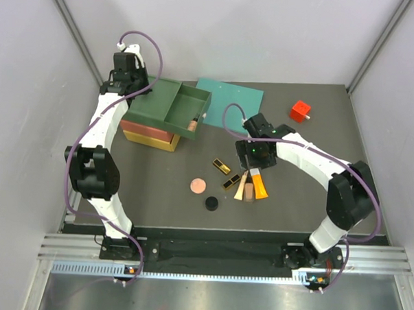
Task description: Organize the makeup
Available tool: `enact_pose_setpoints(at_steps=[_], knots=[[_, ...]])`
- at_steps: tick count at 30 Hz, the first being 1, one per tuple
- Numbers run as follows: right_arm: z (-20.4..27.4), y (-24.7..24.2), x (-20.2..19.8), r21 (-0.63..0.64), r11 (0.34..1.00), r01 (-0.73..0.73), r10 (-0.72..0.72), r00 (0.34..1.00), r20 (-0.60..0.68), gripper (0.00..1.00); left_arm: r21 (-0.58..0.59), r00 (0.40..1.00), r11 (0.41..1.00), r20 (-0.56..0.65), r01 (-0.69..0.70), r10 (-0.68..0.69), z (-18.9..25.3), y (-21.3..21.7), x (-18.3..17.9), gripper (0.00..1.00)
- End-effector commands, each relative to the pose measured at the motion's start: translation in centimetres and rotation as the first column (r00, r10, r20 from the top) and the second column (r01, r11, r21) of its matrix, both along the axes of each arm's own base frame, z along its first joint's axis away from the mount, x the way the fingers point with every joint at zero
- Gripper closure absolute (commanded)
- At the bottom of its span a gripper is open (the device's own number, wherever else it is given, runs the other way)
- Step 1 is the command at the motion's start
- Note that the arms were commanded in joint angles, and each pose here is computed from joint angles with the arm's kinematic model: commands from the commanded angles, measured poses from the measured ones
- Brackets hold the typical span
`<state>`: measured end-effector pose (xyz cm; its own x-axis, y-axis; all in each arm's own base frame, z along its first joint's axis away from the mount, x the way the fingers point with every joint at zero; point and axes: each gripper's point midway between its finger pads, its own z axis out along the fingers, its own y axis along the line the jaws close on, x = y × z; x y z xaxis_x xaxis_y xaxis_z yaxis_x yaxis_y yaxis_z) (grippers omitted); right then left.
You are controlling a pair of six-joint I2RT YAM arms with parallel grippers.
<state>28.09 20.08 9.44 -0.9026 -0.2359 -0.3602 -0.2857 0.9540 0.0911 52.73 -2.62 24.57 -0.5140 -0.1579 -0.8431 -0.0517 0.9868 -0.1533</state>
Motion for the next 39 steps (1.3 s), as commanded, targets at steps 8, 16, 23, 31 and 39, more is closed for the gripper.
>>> enact_pose_setpoints(at_steps=[8, 16, 23, 31, 39], knots=[[-3.3, -2.8, 1.0, -0.143, 0.985, 0.095, -0.09, 0.995, 0.035, 0.39, 0.033, 0.923, 0.999, -0.385, 0.01, 0.003, -11.1, 0.5, -5.6, 1.0], [-5.7, -2.3, 1.4, -0.143, 0.984, 0.105, -0.102, 0.994, 0.024, 0.41, 0.034, 0.925, 0.999, -0.38, 0.011, 0.002, -10.9, 0.5, -5.7, 1.0], [-7.5, -1.7, 2.4, -0.141, 0.985, 0.095, -0.094, 0.995, 0.015, 0.45, 0.034, 0.923, 0.999, -0.386, 0.012, 0.002, -11.1, 0.5, -5.8, 1.0], [-7.0, -1.5, 3.0, -0.108, 0.99, 0.092, -0.087, 0.995, 0.051, 0.93, 0.034, 0.923, 0.999, -0.386, 0.012, 0.002, -11.1, 0.6, -5.9, 1.0], [0.1, 0.0, 6.4, 0.011, 0.995, 0.101, -0.101, 0.977, 0.19, 0.98, 0.034, 0.922, 0.999, -0.387, 0.012, 0.003, -11.2, 0.5, -5.8, 1.0]])
